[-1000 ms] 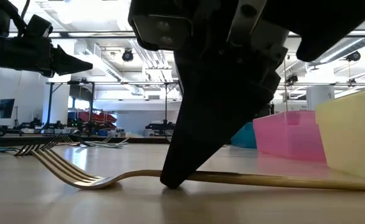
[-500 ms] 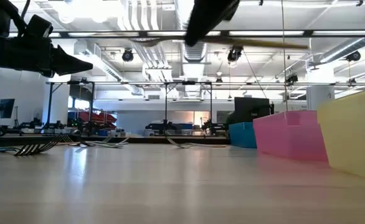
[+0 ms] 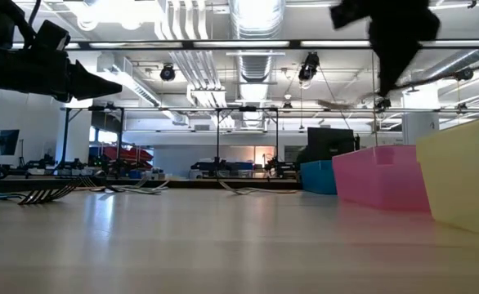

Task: Sort silverware by color (type)
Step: Put the gold fork into the pink bin

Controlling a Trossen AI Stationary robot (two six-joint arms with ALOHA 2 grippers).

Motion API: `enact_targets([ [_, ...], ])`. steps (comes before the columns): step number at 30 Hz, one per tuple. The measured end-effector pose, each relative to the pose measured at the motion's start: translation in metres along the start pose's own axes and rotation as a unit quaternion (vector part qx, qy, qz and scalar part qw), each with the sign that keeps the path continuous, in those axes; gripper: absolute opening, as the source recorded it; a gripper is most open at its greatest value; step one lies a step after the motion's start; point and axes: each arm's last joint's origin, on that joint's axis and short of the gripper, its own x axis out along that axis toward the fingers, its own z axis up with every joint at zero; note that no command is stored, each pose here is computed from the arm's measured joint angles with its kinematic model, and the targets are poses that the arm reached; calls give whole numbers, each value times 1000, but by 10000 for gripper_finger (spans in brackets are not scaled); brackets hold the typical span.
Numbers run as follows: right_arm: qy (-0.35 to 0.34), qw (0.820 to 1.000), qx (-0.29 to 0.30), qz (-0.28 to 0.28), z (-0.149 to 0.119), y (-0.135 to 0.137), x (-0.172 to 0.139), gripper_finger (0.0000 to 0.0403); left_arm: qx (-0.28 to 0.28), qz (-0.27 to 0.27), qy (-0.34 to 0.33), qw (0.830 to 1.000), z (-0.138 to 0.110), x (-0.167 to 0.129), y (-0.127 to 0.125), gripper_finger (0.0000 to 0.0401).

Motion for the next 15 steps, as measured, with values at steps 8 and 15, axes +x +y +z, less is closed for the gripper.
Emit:
enact_targets([
  [8, 43, 996, 76, 17, -48, -23, 36, 13, 0, 0, 0, 1000, 0, 0, 0, 64],
  [15, 3, 991, 121, 61, -63, -29, 50, 16, 0, 0, -1, 1000, 0, 0, 0, 64],
])
